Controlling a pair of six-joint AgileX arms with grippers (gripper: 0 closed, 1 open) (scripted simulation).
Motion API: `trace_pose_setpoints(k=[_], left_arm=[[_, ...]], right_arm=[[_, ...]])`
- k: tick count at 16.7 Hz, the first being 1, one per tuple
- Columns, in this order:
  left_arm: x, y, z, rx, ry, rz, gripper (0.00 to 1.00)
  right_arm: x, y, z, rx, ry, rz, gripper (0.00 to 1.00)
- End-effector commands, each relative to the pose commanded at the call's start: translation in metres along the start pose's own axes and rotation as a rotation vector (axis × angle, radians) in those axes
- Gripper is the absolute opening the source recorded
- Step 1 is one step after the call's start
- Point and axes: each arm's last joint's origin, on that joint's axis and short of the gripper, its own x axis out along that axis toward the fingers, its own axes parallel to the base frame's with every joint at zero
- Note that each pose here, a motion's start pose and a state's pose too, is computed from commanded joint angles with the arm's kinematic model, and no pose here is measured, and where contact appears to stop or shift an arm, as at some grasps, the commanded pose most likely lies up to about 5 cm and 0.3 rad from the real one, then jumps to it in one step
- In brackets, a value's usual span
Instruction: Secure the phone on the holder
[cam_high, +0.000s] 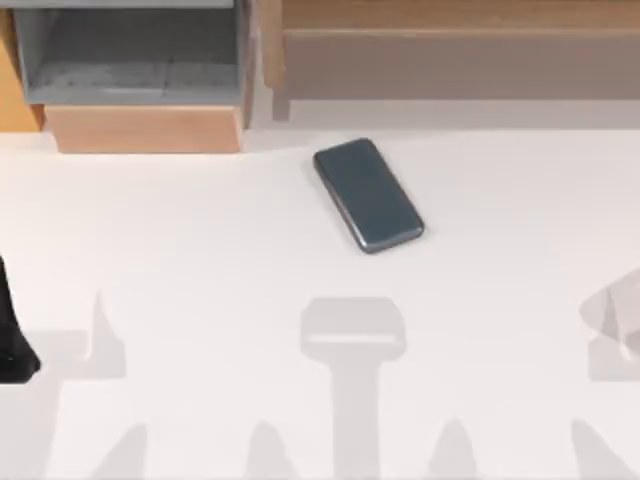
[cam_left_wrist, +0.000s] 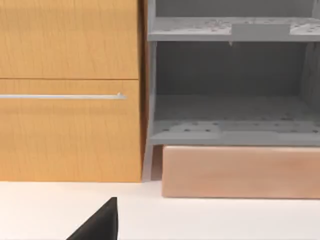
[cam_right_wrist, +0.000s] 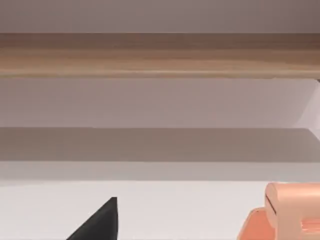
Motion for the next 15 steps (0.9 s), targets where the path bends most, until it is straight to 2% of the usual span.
trace_pose_setpoints(k=[3,6,11,15], left_arm=[[0.0,0.0,0.0,0.0,0.0,0.0,1.0],[0.0,0.0,0.0,0.0,0.0,0.0,1.0],[0.0,0.0,0.0,0.0,0.0,0.0,1.0],[0.0,0.0,0.0,0.0,0.0,0.0,1.0]], right_arm=[[0.0,0.001,0.002,-0.002,0.006,0.006,1.0],[0.001,0.005,0.018,-0.019,0.059,0.058,1.0],[0.024,0.024,0.075,-0.079,0.28,0.222,1.0],[0.084,0.058,0.113,-0.15,0.572,0.37,1.0]])
